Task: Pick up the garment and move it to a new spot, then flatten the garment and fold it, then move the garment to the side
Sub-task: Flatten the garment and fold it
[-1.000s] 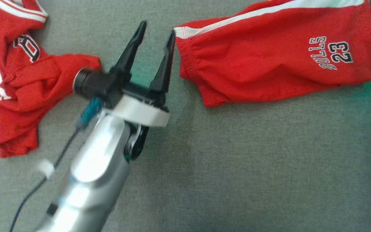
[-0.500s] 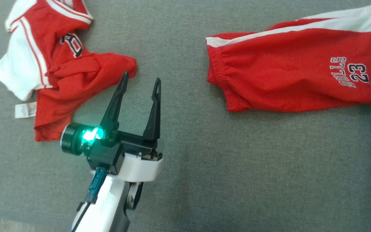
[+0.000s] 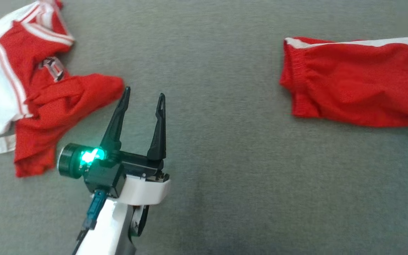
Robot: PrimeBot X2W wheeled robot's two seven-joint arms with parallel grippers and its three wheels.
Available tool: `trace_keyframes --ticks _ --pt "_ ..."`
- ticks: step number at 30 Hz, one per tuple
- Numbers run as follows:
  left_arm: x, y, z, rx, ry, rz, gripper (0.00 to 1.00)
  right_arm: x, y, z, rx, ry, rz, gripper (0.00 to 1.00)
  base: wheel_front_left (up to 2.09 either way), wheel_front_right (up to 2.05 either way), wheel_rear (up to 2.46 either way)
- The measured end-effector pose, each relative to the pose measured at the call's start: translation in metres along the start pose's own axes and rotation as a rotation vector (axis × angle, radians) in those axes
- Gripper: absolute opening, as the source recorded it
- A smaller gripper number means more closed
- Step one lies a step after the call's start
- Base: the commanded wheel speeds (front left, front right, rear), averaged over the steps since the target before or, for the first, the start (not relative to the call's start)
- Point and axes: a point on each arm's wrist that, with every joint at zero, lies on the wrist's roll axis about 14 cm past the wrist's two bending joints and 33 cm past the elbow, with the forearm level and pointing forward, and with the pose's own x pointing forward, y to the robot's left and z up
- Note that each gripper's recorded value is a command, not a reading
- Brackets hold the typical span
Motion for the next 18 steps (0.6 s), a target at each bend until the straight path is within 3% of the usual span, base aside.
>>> trace_keyframes --ticks 3,8,13,18 --pt "0.005 -0.011 -0.002 -0.009 0.001 -0.037 1.00 -0.010 -0.012 0.013 0.002 -0.042 -0.010 0.00 0.00 0.00 0.00" --pt "0.008 -0.022 -0.011 -0.023 0.022 -0.078 1.00 -0.018 0.018 0.056 -0.045 -0.174 0.090 0.00 0.00 0.00 0.00" --pt "0.005 -0.021 -0.008 -0.019 0.019 -0.080 1.00 -0.031 0.095 0.085 -0.107 -0.273 0.290 0.00 0.00 0.00 0.00" --pt "0.000 -0.013 -0.004 -0.012 0.015 -0.060 1.00 -0.051 0.194 0.075 -0.137 -0.260 0.530 0.00 0.00 0.00 0.00"
